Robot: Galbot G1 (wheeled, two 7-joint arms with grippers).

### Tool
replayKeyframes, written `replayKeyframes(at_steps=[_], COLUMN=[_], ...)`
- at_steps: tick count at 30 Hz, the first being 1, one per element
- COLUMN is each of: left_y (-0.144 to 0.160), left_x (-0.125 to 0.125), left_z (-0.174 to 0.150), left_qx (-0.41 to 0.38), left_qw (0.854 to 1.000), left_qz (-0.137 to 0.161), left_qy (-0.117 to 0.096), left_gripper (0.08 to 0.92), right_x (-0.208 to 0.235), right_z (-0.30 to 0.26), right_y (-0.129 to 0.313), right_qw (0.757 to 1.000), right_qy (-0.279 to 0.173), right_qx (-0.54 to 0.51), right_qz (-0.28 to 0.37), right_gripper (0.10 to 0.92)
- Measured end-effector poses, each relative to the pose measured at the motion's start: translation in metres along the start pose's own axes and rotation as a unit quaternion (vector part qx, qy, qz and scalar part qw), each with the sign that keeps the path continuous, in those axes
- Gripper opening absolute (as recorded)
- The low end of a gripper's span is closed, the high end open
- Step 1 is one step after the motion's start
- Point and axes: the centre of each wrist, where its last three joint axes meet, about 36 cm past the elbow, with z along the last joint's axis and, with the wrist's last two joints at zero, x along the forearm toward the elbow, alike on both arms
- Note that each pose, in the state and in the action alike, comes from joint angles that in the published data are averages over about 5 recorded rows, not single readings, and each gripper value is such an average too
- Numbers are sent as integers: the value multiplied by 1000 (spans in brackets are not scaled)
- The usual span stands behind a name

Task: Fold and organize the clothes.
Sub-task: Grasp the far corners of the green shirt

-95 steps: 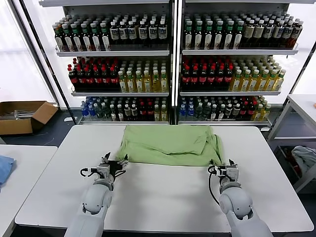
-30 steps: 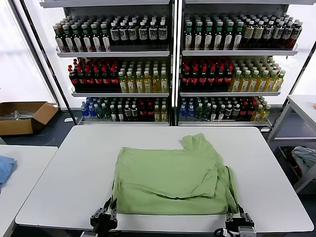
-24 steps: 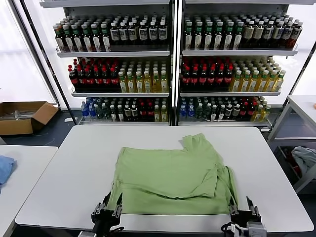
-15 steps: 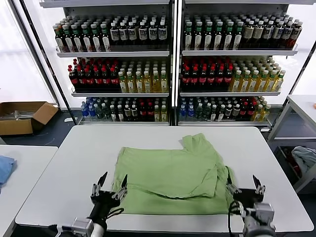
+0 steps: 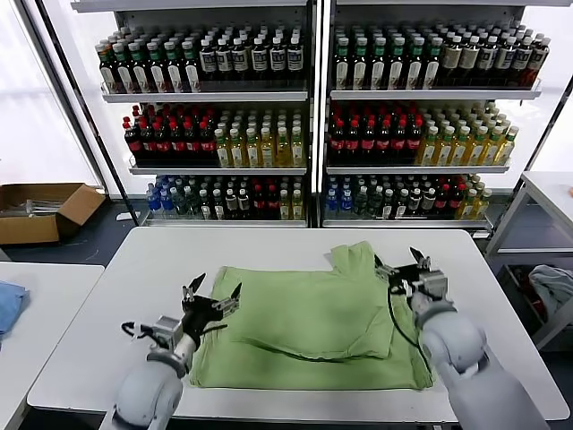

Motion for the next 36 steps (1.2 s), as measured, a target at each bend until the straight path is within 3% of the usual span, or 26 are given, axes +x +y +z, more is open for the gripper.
replayKeyframes(at_steps=[8,17,27,36], left_y=[25,38,38,32], left_x=[-59,-101,-126,-132], left_z=[4,5,8,12], left_qx=[3,10,15,15], left_qw=[999,997,995,993], left_qz=[-10,-13,-12,-7], left_qy=[38,77,101,116], left_gripper=[823,823,823,823], right_x=[-60,-102,-126,-133], right_z=[-5,3,20,38], right_y=[11,25,26,27], right_qw=[1000,998,995,993], right_qy=[26,62,95,113], right_qx=[-9,-15,-30,-39], right_qz=[-1,1,10,14], right_gripper=[823,823,823,823])
